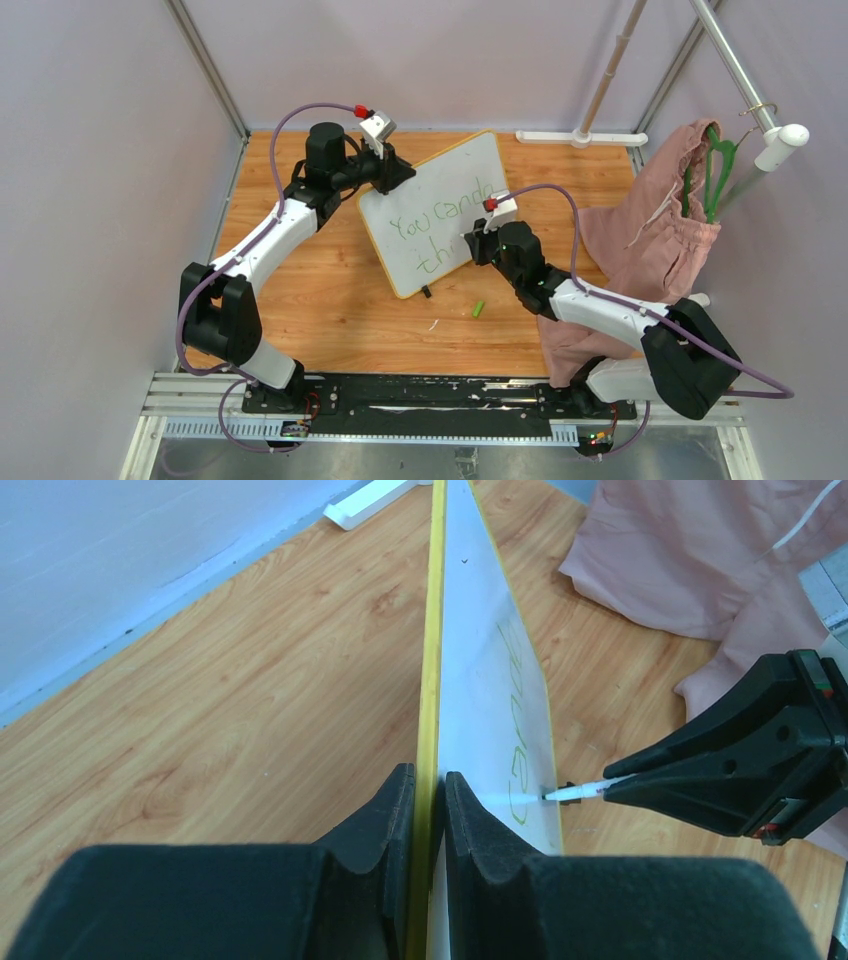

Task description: Write a sentence on the whiteboard

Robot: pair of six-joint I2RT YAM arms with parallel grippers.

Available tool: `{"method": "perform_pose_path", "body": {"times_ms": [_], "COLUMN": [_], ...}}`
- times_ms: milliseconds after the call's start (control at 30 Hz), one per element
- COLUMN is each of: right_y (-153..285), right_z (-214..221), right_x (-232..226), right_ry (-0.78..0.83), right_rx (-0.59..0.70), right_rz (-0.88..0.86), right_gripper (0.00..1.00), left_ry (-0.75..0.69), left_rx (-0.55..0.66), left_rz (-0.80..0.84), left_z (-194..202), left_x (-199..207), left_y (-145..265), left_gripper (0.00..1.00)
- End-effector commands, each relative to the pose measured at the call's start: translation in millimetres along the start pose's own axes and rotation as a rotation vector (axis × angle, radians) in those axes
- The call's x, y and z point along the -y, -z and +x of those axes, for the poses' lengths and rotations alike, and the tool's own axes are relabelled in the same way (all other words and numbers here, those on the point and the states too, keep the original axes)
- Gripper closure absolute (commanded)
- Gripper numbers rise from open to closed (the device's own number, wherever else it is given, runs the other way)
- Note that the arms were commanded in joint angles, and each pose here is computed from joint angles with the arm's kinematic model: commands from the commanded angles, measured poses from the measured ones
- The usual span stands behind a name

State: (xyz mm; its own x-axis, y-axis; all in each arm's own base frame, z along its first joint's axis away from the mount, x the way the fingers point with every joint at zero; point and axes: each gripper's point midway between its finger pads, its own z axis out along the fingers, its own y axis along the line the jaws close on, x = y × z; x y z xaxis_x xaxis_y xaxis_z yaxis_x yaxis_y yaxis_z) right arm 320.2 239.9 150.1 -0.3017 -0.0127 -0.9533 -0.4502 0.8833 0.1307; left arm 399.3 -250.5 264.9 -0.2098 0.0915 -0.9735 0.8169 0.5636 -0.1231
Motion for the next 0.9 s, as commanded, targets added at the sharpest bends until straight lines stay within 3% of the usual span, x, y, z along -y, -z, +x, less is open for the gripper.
{"method": "perform_pose_path", "body": {"times_ms": [0,867], "right_y": [-3,10], "right_z": [-9,28], "right_x": [-17,-10], "right_ry": [-0.011,0.004], "right_rx": [0.029,-0.059], "right_rz": [-0.068,-0.04], "right_gripper": [1.0,1.0], "left_ry": [0.078,0.077], "left_rx": [-0.127,-0.125], "left_rz": [0.09,0.092], "left_z": [44,43], "left_x": [29,30], "left_y": [-6,-5], "left_gripper": [1.0,1.0]}}
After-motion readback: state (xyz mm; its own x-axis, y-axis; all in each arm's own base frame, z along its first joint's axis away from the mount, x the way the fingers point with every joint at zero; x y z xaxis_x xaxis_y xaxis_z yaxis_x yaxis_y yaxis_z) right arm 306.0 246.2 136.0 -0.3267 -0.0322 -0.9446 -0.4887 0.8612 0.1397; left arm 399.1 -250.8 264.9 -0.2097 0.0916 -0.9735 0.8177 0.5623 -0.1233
